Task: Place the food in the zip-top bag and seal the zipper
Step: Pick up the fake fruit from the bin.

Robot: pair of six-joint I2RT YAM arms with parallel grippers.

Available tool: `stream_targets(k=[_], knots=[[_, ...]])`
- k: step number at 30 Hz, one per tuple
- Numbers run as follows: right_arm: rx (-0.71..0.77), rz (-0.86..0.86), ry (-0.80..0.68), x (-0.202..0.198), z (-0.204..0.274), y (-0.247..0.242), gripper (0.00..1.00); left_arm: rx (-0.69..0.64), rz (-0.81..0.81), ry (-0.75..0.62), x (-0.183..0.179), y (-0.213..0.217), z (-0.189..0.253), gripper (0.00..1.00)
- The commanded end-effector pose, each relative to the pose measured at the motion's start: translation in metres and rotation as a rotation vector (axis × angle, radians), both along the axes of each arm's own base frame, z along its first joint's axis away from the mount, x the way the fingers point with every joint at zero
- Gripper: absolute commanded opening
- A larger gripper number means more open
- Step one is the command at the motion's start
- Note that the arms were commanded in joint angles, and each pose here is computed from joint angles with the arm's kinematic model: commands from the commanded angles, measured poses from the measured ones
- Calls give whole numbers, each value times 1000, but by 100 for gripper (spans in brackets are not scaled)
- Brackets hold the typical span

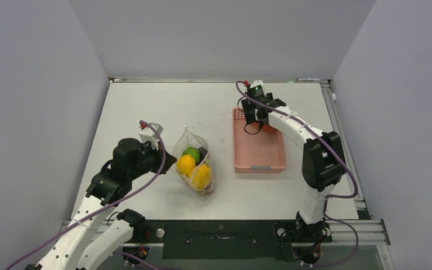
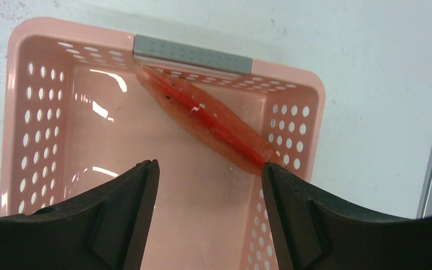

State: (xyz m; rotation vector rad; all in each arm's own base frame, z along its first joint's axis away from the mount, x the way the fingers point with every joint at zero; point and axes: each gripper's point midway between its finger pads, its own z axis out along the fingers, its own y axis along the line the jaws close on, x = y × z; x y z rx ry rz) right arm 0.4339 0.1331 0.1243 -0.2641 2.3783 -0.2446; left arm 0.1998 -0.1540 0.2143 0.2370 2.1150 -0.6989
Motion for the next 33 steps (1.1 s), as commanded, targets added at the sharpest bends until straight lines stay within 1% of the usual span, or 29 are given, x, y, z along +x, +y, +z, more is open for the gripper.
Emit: stream_targets(k=[1,11,21,24,26,29,31,33], knots=[[-42,36,-39,25,9,1,66,-10,-7,-31,3,-1,6,0],[-69,64,5,38,-18,2,60,-11,-3,-29,5,0,6,0],[-87,60,33,44,-41,-2,59,-9,-1,-28,5,0,6,0],[-92,59,43,45,-46,-2,57,-9,0,-28,5,0,5,0],[-90,63,48,43,-47,-2,53,-9,0,-27,5,0,5,0],[-88,65,47,40,-48,-2,50,-9,0,-27,5,0,5,0],[-91,64,52,39,-50,-3,45,-9,0,-30,5,0,6,0],[-95,64,64,36,-52,-4,37,-9,-1,-28,5,0,5,0]])
